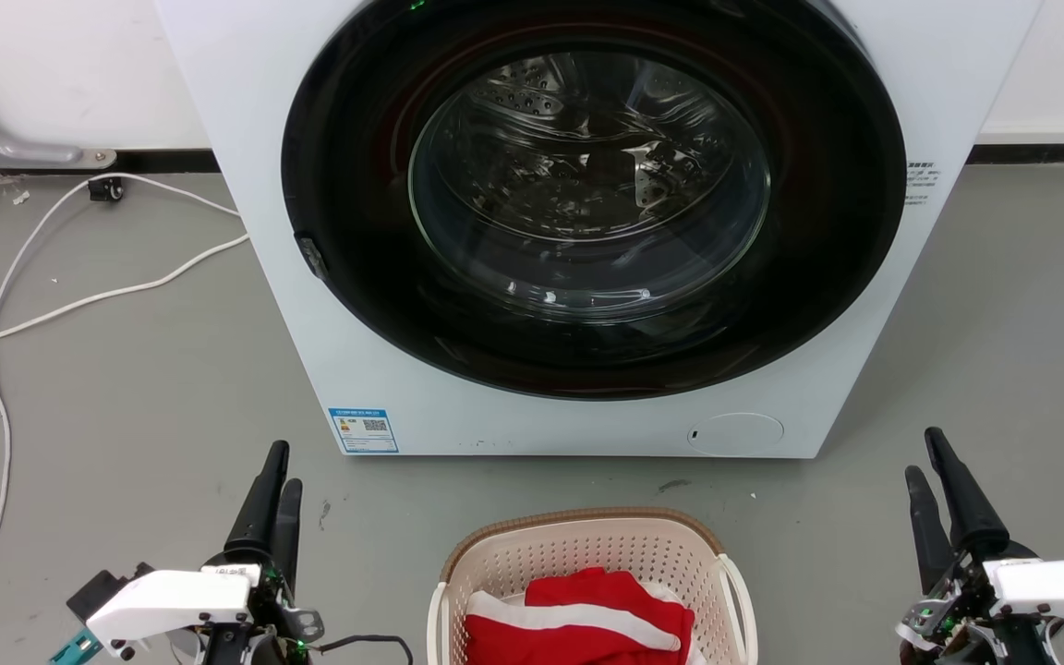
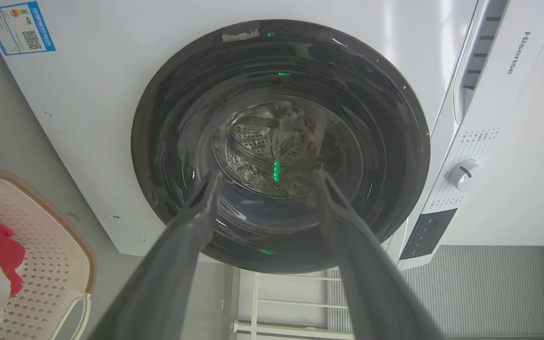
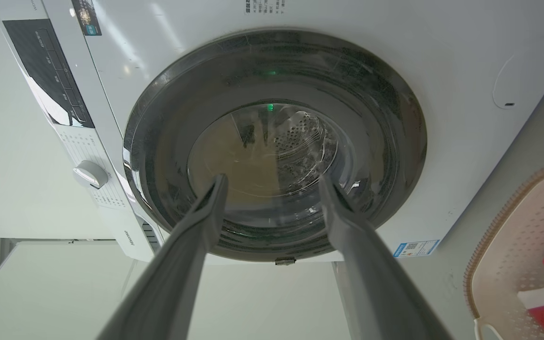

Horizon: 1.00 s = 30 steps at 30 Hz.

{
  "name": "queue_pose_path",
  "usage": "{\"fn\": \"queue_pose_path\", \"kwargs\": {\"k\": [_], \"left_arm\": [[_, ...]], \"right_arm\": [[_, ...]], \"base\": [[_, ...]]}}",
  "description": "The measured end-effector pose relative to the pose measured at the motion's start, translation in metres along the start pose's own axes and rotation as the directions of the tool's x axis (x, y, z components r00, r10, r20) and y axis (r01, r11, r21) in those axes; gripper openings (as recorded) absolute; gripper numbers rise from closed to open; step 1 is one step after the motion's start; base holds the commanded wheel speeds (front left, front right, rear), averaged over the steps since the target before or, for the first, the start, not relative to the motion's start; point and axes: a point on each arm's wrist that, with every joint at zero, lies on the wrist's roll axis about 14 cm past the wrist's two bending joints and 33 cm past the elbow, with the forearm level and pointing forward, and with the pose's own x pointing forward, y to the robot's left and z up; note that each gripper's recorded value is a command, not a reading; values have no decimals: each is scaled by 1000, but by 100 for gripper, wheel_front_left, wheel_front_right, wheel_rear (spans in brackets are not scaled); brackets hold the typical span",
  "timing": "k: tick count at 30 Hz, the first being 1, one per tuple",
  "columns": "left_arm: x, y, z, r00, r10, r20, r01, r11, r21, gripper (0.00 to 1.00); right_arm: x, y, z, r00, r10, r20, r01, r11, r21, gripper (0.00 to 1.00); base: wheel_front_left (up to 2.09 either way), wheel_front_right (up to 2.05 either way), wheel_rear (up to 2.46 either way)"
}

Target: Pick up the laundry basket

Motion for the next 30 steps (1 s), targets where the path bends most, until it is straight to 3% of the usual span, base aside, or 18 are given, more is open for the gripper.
{"fn": "queue_pose_path", "kwargs": {"k": [7,12,20,30], "left_arm": [[1,-8,-2,1000,-23,4,22,991,129,100],[1,-14,-5,999,-39,-3,39,966,255,100],[0,-21,-11,998,-61,-16,62,893,445,100],[0,-22,-18,997,-59,-39,70,756,651,100]], "right_arm": [[-4,0,3,1000,1,17,1,994,-112,100],[-5,7,5,1000,19,25,-12,967,-256,100],[-9,13,10,999,39,36,-17,877,-481,100],[-14,18,8,998,52,19,-26,745,-667,100]], "base": [[0,0,0],[0,0,0],[0,0,0],[0,0,0]]}}
